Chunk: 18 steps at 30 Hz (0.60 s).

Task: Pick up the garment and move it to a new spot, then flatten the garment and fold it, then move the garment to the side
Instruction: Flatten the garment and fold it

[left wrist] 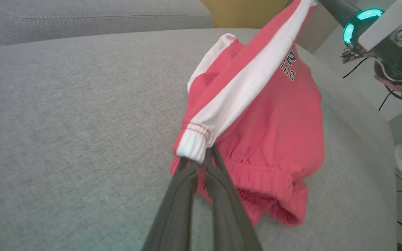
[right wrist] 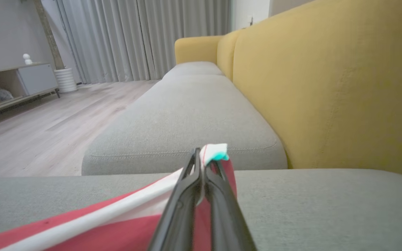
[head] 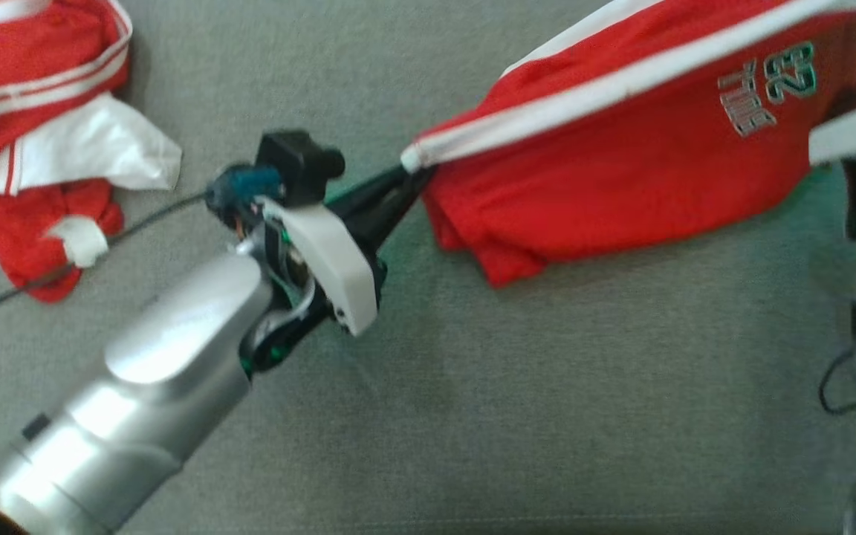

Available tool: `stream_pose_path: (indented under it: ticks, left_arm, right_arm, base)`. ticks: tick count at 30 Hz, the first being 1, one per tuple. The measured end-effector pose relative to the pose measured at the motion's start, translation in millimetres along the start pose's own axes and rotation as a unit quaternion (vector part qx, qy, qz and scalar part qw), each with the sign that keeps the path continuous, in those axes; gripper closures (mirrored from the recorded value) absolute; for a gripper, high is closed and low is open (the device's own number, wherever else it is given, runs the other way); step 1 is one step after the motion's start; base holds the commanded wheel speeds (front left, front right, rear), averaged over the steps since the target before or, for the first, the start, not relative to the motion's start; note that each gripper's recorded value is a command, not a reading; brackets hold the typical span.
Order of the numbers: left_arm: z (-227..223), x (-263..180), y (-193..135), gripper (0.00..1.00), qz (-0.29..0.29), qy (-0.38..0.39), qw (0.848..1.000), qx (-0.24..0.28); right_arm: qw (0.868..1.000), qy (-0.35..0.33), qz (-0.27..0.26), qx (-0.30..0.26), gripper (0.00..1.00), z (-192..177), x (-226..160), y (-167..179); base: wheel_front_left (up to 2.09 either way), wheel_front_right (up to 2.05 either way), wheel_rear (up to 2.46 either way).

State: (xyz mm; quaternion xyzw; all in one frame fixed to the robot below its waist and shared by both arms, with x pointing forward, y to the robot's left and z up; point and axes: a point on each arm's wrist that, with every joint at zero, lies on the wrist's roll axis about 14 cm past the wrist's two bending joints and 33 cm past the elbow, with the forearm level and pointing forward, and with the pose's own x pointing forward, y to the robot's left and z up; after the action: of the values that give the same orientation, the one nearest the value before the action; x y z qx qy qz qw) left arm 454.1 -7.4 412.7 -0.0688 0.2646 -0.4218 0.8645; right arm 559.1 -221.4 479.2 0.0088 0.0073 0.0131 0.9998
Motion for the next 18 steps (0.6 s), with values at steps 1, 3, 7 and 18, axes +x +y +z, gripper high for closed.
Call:
stream_pose_path:
  ticks: [1, 3, 7, 18]
  left_arm:
    - [0, 1, 6, 1.0, 0.004, 0.003, 1.0, -0.001]
    - [-2, 2, 17, 1.0, 0.012, 0.008, 1.0, -0.006]
    - [-12, 0, 30, 1.0, 0.023, 0.026, 0.999, -0.023]
    - [10, -25, 48, 0.0, 0.12, -0.077, 0.989, 0.03]
  right_arm:
    - [1.0, 0.007, 0.004, 0.002, 1.0, -7, 8, 4]
    - [1.0, 0.019, 0.014, 0.003, 1.0, -21, 21, 11]
    - [0.998, 0.046, 0.031, 0.009, 0.0, -47, 36, 27]
    - [0.996, 0.071, 0.046, 0.009, 0.0, -54, 30, 23]
  base:
    - [0.0, 0.0, 0.0]
    - [0.0, 0.0, 0.0]
    - [0.0, 0.0, 0.0]
    - [0.0, 0.0, 0.0]
